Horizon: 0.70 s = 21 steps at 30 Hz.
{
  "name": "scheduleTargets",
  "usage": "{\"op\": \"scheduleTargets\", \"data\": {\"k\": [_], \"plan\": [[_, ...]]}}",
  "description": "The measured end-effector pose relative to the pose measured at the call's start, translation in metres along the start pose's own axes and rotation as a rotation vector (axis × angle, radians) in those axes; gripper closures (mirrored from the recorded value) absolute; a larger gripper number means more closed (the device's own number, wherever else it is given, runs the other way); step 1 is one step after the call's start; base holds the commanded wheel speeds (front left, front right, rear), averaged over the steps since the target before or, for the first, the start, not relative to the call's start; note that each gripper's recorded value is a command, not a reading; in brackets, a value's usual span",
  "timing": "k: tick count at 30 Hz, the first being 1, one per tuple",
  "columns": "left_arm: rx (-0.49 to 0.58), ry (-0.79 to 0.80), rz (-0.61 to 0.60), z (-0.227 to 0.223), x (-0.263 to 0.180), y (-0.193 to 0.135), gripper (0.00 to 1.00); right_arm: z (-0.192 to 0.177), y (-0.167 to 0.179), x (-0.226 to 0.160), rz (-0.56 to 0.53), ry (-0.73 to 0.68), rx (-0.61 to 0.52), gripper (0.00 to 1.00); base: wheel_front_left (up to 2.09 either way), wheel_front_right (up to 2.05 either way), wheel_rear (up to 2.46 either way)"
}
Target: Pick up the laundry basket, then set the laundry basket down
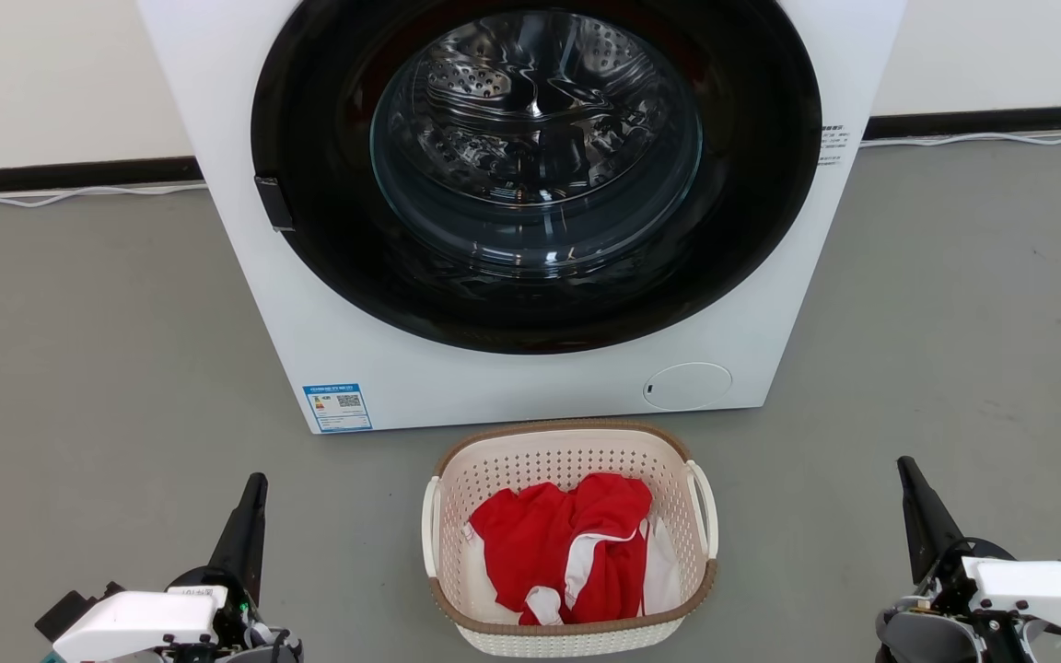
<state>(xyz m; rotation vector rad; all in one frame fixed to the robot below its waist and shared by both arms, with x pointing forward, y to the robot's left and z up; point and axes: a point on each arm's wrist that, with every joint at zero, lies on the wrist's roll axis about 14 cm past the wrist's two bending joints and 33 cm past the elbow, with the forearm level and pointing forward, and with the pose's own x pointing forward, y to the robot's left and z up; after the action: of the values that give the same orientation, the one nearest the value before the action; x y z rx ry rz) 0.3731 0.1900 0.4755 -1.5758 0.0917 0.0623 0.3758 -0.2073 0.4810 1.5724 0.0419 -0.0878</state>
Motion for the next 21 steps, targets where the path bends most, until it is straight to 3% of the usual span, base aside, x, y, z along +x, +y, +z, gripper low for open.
{"op": "scheduleTargets", "data": {"k": [21], "plan": [[0.000, 0.000, 0.000, 0.0000, 0.0000, 0.0000, 1.00, 0.0000, 0.0000, 0.0000, 0.000, 0.000, 0.000, 1.00, 0.00, 0.00, 0.00]]}}
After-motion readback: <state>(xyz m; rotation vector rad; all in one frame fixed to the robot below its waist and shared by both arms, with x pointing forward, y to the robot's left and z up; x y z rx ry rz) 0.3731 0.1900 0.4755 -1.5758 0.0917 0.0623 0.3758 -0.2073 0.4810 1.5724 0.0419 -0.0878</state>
